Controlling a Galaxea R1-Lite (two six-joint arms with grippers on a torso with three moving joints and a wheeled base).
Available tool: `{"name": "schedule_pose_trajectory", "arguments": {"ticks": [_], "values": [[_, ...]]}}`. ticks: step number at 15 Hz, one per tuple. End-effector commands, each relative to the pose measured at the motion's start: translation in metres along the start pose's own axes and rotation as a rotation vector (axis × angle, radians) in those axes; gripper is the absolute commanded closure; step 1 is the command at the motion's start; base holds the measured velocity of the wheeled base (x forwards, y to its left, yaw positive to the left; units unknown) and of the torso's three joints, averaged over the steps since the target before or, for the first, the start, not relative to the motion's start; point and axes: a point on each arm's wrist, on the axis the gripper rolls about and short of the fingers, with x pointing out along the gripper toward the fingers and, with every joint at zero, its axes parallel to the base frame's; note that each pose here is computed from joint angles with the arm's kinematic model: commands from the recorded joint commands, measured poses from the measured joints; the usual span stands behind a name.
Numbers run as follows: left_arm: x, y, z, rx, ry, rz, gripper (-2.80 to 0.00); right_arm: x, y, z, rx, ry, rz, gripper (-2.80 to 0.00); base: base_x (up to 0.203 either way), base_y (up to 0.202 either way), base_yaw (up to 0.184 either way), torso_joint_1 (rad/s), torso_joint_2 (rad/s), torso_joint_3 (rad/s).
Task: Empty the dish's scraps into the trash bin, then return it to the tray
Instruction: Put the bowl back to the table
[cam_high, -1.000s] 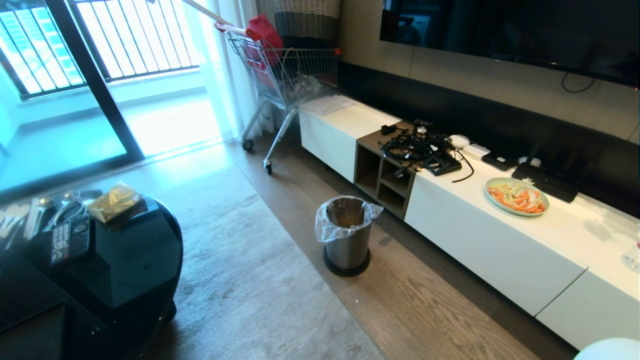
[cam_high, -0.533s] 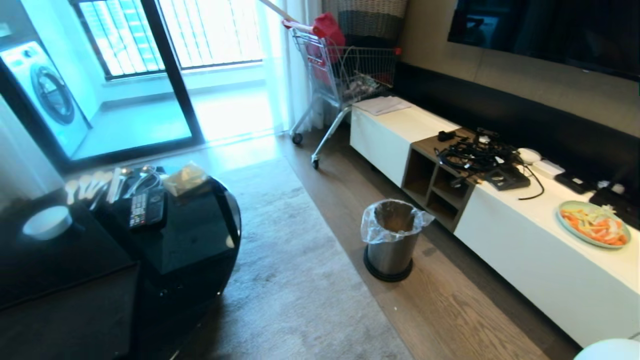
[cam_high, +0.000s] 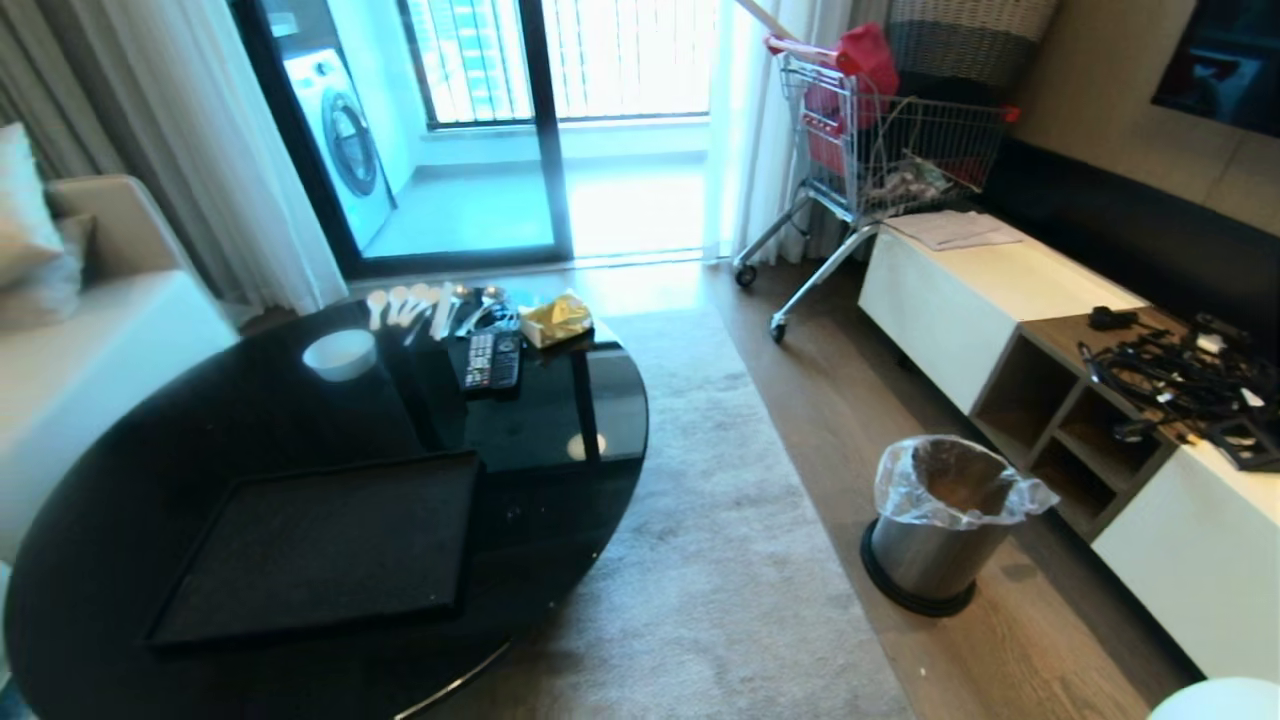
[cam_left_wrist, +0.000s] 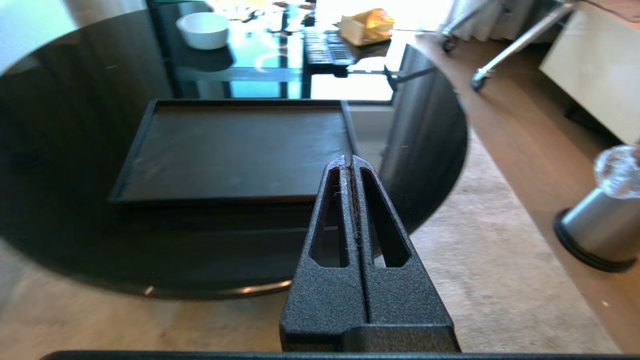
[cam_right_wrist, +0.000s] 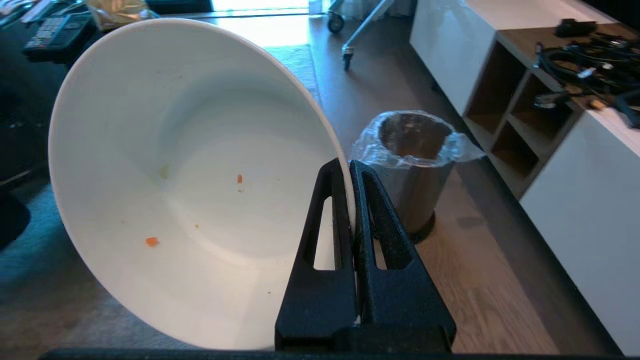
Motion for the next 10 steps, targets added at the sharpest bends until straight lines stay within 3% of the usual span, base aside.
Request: {"name": "schedule_pose_trajectory", "arguments": {"ticks": [1, 10], "values": [[0.0, 0.0, 0.0, -0.001, -0.001, 0.0, 0.0, 0.0001, 0.0, 0.0001, 0.002, 0.001, 0.002, 0.0, 0.001, -0.009, 0.171, 0.003, 0.0, 0.003], [0.0, 0.0, 0.0, -0.001, -0.001, 0.0, 0.0, 0.0001, 0.0, 0.0001, 0.002, 0.001, 0.001, 0.0, -0.001, -0.01, 0.169, 0.003, 0.0, 0.001]]}}
